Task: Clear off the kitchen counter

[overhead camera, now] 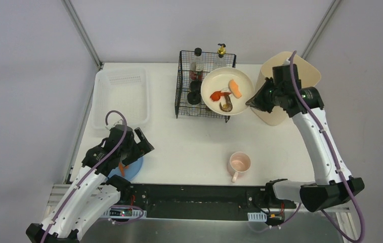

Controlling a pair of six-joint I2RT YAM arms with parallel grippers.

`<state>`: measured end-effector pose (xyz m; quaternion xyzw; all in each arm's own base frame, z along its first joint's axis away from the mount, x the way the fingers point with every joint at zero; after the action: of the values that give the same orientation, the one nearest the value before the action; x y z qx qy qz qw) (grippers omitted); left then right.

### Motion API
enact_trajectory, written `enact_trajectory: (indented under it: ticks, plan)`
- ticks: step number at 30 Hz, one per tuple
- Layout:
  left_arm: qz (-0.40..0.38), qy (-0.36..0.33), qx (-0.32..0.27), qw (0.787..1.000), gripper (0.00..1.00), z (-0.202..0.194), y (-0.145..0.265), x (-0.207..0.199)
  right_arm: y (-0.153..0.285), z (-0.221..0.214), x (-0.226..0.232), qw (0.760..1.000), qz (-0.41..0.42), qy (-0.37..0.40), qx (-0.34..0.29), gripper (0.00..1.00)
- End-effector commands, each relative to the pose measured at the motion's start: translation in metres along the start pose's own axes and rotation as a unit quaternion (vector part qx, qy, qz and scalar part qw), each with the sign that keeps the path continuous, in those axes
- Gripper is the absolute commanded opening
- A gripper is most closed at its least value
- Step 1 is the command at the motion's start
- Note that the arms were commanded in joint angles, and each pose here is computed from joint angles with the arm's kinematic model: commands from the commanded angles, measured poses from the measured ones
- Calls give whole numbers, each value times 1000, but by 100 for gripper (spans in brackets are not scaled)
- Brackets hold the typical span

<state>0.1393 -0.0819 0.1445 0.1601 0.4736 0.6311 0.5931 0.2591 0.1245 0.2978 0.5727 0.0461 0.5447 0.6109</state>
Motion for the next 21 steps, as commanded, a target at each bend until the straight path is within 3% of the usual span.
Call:
enact_trajectory:
  ticks: [1,13,21]
  plan:
    - [-19,-11,3,1000,93,4,-1,-8,17,41,6,999,24,-25,-29,0]
    - [-49,-16,17,999,93,-6,-5,-12,24,154,-24,977,-3,-156,-146,0]
    - [-64,-37,32,997,93,-6,-6,-19,53,216,-57,950,-81,-174,-246,0]
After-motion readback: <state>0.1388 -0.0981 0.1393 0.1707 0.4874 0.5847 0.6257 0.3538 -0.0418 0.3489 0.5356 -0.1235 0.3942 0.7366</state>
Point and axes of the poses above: each gripper's point midway between its finger pads, its own y axis back along the fingers, its own x axis along the line the jaws close on, z = x × y, the point moved 3 cm from there along y, back along the fingers, and after that the axes turned 9 degrees about -y, right-handed, at the moved point
